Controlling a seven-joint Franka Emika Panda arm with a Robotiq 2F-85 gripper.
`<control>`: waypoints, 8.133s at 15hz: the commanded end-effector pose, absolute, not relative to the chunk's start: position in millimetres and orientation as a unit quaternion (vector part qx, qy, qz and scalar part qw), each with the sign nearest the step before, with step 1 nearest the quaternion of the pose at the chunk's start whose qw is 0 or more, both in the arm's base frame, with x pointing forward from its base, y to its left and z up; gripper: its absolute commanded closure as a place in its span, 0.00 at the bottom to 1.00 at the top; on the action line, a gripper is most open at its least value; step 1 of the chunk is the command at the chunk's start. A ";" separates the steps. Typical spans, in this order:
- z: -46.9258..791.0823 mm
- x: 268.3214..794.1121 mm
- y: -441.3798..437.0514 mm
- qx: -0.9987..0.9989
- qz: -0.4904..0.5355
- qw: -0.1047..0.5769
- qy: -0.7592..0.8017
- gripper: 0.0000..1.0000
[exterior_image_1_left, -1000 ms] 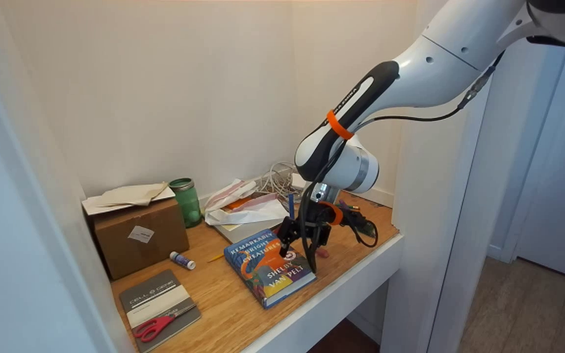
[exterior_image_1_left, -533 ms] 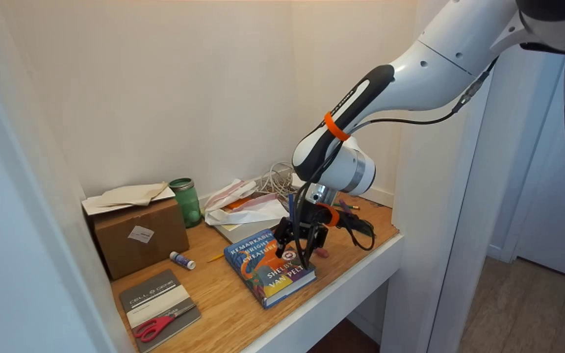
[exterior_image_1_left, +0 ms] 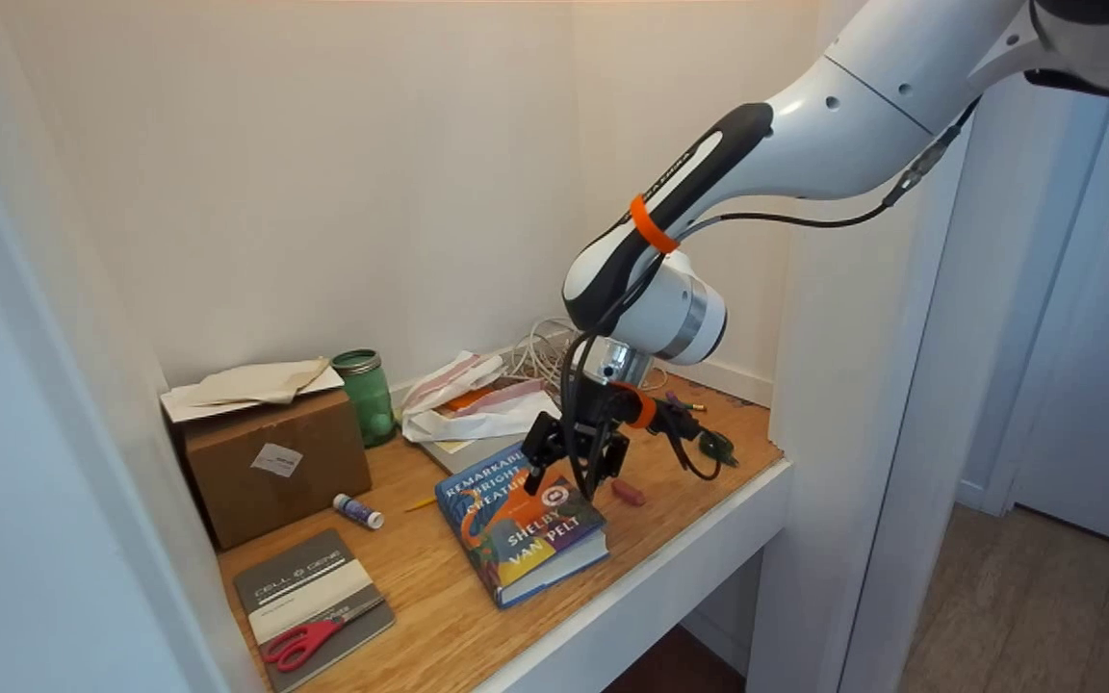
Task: Move the purple object to the right, open the book, put the purple object inside then close the book
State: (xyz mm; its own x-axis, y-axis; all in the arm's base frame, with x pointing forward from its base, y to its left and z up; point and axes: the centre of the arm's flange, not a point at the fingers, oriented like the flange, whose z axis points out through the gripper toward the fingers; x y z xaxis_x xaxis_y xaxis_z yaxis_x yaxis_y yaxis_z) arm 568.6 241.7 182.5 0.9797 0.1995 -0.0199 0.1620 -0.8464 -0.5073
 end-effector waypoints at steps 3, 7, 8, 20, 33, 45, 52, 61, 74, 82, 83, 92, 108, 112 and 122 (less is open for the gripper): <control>225.3 565.4 254.9 -0.956 0.026 0.266 -0.119 0.00; 245.2 556.8 285.4 -0.943 0.024 0.295 -0.149 0.00; 248.4 552.8 294.3 -0.939 0.025 0.305 -0.157 0.00; 270.3 535.9 377.2 -0.889 0.045 0.385 -0.242 0.00; 217.2 555.4 404.6 -0.864 0.112 0.424 -0.247 0.00; 273.3 583.4 367.3 -0.873 0.038 0.424 -0.239 0.00; 249.7 580.9 401.4 -0.863 0.068 0.416 -0.279 0.00; 190.5 574.7 429.9 -0.847 0.102 0.435 -0.287 0.00; 185.1 580.3 427.1 -0.864 0.090 0.379 -0.320 0.00; 235.4 605.8 384.5 -0.895 0.013 0.268 -0.355 0.00; 237.3 610.5 372.7 -0.900 0.004 0.246 -0.360 0.00; 239.1 622.2 249.7 -0.946 -0.074 0.039 -0.314 0.00; 179.2 578.3 193.8 -0.975 -0.023 -0.013 -0.222 0.00; 166.8 580.8 195.9 -0.976 -0.037 -0.004 -0.216 0.00; 148.3 584.2 195.1 -0.979 -0.055 0.003 -0.195 0.55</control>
State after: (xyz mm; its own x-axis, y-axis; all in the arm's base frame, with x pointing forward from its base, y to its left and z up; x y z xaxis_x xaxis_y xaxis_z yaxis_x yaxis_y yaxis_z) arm 582.3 193.9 148.7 0.9107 0.4036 0.0879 0.4041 -0.9146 0.0135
